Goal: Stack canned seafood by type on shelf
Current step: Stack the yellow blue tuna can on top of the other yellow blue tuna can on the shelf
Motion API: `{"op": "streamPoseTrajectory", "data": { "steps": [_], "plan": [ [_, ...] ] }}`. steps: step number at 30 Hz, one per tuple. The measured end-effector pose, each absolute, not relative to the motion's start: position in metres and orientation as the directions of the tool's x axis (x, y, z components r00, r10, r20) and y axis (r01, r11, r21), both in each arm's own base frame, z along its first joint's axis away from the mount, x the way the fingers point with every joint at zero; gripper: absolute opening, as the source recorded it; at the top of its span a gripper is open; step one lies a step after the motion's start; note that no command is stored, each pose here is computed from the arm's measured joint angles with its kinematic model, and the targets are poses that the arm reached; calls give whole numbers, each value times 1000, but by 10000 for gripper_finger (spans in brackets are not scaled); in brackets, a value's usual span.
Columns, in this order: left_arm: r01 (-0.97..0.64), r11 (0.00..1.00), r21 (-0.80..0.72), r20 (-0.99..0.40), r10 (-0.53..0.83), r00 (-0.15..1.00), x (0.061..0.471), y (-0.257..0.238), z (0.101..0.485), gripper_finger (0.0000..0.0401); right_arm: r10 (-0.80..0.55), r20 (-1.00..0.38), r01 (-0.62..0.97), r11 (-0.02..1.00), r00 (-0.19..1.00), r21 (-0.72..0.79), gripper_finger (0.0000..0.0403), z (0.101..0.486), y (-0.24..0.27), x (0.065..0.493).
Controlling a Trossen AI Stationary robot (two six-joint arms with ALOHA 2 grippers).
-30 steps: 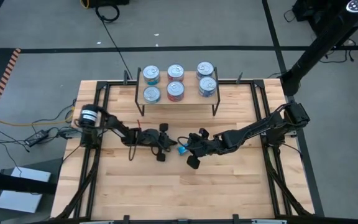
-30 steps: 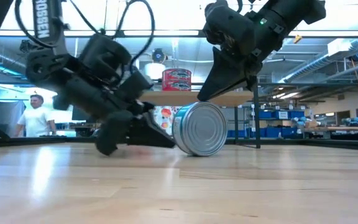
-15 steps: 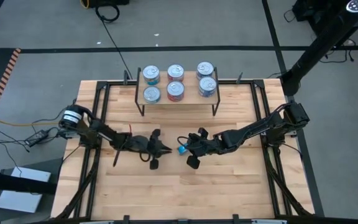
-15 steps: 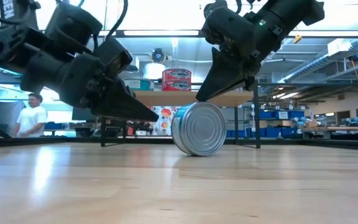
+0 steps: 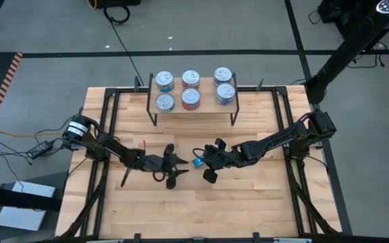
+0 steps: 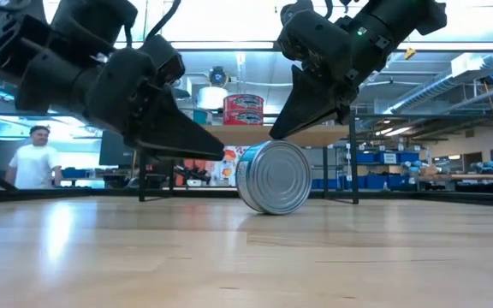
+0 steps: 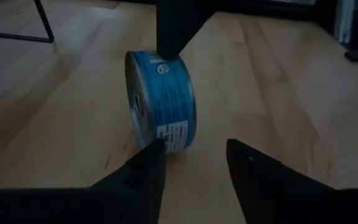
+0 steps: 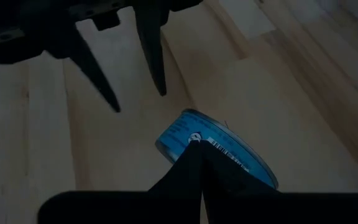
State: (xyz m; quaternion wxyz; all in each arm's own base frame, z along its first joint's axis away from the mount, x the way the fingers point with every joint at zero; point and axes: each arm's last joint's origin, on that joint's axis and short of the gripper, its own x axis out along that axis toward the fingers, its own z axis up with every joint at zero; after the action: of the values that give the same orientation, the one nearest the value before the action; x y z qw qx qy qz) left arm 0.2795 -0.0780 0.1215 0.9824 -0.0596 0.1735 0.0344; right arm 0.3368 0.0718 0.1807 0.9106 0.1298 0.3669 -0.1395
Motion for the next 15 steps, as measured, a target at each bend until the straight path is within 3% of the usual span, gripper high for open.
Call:
{"op": "streamPoseTrajectory", "data": {
  "steps": [7,15],
  "plan": [
    [-200,979,-33,-364,175,915,290,-85,129,215,-159,-704,347,929,692,131,9,181,72,337],
    [-173,984,-43,-346,148,926,293,-95,135,258,-159,-704,343,931,692,126,9,181,72,337]
  ]
}}
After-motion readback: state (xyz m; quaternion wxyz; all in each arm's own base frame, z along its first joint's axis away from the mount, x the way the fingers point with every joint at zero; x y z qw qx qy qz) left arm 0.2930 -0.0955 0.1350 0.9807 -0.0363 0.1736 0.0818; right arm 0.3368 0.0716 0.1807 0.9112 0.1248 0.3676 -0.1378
